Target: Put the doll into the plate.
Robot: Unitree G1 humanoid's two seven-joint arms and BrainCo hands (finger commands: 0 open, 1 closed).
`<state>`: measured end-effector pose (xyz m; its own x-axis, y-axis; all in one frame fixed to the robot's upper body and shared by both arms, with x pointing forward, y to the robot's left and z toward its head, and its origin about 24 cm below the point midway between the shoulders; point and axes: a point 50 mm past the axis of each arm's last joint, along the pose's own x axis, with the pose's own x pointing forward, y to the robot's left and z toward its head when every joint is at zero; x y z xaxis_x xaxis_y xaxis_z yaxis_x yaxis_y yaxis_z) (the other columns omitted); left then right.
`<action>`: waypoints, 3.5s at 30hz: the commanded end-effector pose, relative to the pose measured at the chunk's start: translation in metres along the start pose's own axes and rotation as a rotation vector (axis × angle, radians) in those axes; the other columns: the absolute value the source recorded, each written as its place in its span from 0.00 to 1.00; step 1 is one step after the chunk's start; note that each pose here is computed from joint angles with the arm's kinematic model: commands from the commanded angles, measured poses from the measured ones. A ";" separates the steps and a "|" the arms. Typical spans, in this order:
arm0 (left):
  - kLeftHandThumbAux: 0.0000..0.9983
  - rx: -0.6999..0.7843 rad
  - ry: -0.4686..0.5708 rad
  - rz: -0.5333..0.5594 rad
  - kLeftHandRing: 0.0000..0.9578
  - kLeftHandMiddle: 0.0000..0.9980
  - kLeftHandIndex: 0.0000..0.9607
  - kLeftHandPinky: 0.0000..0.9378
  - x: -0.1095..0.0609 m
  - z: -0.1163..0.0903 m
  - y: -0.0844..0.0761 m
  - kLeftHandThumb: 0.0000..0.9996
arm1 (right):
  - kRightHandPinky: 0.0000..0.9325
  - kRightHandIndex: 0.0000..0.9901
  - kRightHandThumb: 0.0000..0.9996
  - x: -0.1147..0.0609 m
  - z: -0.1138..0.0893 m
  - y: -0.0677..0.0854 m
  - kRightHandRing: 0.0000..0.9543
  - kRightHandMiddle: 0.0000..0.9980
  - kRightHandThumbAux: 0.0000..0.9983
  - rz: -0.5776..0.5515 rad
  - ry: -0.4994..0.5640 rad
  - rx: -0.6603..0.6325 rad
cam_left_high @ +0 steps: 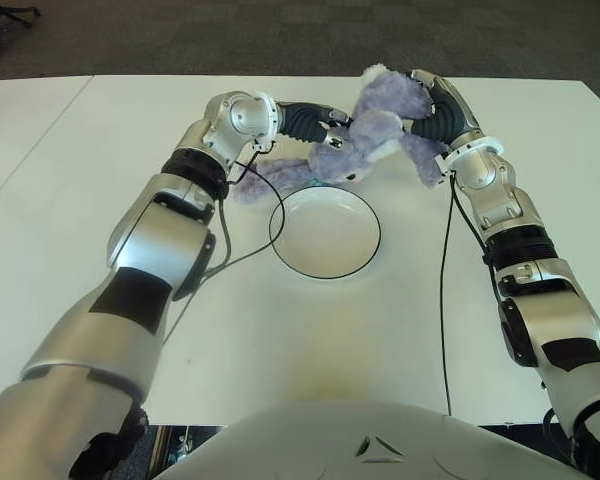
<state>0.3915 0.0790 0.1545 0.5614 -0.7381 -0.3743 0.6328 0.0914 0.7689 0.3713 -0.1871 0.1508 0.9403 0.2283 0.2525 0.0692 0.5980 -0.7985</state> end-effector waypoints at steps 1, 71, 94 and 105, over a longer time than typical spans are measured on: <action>0.30 -0.035 -0.072 -0.027 0.00 0.00 0.00 0.00 0.005 0.007 -0.011 0.35 | 0.91 0.44 0.68 -0.001 -0.003 0.005 0.90 0.86 0.73 0.002 0.019 0.009; 0.39 0.284 0.485 0.246 0.03 0.00 0.01 0.19 0.069 -0.007 -0.123 0.28 | 0.91 0.44 0.68 -0.007 -0.005 -0.001 0.90 0.87 0.73 -0.017 0.023 0.037; 0.67 0.165 0.460 0.508 0.83 0.55 0.42 0.89 0.066 0.002 -0.087 0.85 | 0.91 0.44 0.68 -0.011 -0.001 -0.011 0.90 0.86 0.73 -0.017 0.018 0.034; 0.67 0.212 0.451 0.533 0.86 0.55 0.42 0.90 0.055 -0.007 -0.068 0.85 | 0.91 0.44 0.68 -0.011 -0.001 -0.021 0.90 0.86 0.73 -0.036 0.023 0.017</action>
<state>0.3802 0.0252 0.0799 0.9546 -0.2958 -0.0361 0.1055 0.2220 0.9693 0.3599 -0.1979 0.1645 0.9391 0.2034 0.2769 0.0946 0.6217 -0.7776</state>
